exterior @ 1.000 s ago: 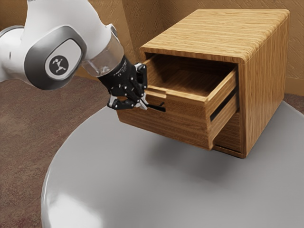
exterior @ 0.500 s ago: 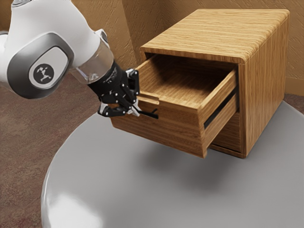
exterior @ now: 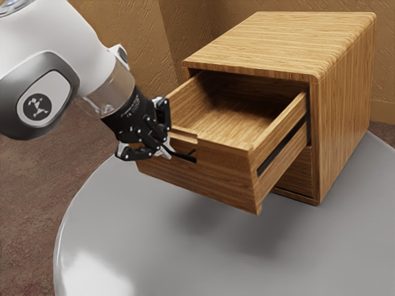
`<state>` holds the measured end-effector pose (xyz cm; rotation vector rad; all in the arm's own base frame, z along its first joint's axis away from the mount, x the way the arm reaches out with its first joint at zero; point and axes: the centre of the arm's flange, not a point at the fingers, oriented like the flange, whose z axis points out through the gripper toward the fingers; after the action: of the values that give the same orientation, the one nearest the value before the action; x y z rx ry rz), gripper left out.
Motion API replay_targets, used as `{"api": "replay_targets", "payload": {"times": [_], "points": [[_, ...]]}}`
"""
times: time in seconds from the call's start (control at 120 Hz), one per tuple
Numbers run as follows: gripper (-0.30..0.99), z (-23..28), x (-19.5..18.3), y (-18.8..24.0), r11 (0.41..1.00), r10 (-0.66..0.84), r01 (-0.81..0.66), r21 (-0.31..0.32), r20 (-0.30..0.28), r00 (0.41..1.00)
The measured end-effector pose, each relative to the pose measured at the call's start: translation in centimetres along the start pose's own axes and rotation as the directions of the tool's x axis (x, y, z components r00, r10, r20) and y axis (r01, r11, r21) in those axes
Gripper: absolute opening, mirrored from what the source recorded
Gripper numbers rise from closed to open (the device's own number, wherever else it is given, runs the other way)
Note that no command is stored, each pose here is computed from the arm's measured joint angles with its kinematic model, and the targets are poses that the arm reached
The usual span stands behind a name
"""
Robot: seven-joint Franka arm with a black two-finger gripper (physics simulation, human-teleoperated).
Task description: Pull the drawer handle with one arm to open the drawer
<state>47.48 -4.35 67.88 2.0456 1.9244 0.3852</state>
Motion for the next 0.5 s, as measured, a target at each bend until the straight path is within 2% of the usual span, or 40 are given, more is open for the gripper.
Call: {"api": "replay_targets", "payload": {"times": [0.5], "points": [[-0.09, -0.3, -0.2, -1.5, 1.0, -0.002, 0.002, 0.003, 0.003, 1.0]]}}
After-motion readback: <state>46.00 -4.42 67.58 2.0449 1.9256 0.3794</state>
